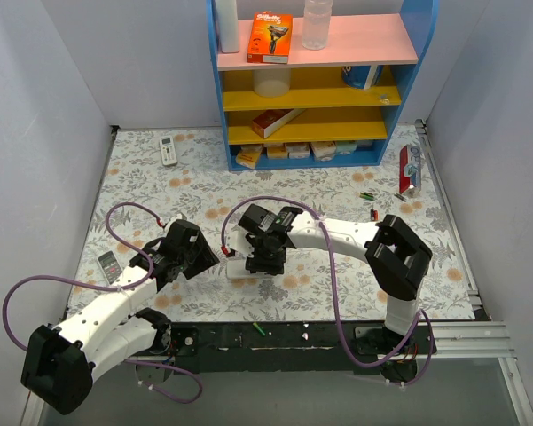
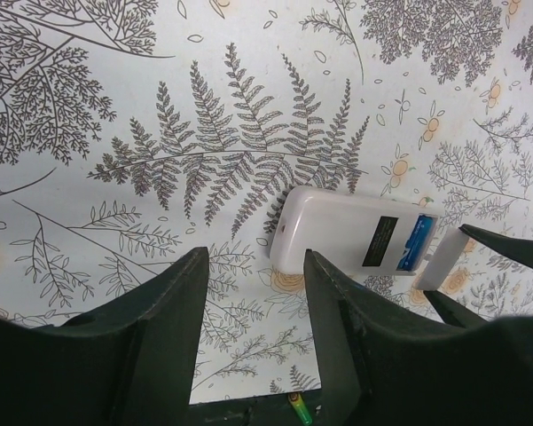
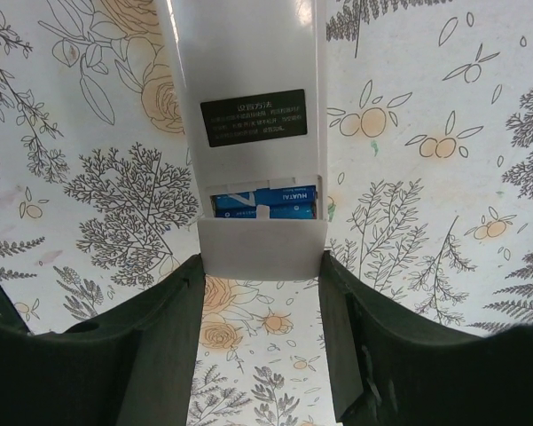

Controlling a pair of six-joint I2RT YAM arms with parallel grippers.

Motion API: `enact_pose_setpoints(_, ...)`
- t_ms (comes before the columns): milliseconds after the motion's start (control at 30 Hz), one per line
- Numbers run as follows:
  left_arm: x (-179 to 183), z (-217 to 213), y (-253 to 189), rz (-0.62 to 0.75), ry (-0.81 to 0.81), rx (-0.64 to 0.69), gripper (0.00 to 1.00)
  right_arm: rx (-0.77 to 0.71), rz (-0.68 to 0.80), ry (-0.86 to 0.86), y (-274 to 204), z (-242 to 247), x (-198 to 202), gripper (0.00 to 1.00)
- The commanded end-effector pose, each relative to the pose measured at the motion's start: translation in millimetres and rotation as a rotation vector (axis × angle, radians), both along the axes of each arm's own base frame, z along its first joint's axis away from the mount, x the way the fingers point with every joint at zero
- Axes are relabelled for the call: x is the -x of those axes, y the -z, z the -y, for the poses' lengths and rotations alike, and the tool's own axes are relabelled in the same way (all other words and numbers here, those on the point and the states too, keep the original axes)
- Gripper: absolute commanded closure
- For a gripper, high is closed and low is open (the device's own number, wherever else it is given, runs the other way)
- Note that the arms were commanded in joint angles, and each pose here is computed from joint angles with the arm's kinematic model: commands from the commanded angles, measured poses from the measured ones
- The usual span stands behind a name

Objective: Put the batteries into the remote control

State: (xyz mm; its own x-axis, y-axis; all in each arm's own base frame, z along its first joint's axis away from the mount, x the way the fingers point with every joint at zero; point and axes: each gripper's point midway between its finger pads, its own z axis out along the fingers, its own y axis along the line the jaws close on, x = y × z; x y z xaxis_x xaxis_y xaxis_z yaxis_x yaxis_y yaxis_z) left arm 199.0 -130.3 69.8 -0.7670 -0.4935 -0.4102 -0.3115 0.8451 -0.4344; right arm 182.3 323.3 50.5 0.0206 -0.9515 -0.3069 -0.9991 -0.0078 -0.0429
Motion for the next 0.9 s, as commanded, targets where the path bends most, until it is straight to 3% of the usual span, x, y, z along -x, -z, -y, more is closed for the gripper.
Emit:
enact_pose_setpoints(0, -2.4, -4.7, -5.0, 0.023, -0.021, -0.014, 0.52, -0.004, -0.005, -0.035, 3.7, -4.4, 2.4, 0.5)
enact_pose_setpoints(867, -0.8, -4.4, -6.5, 0.028, -0.015, -0.007, 0.52, 0.016, 0.008, -0.054, 12.3, -10.2, 0.2, 0.42)
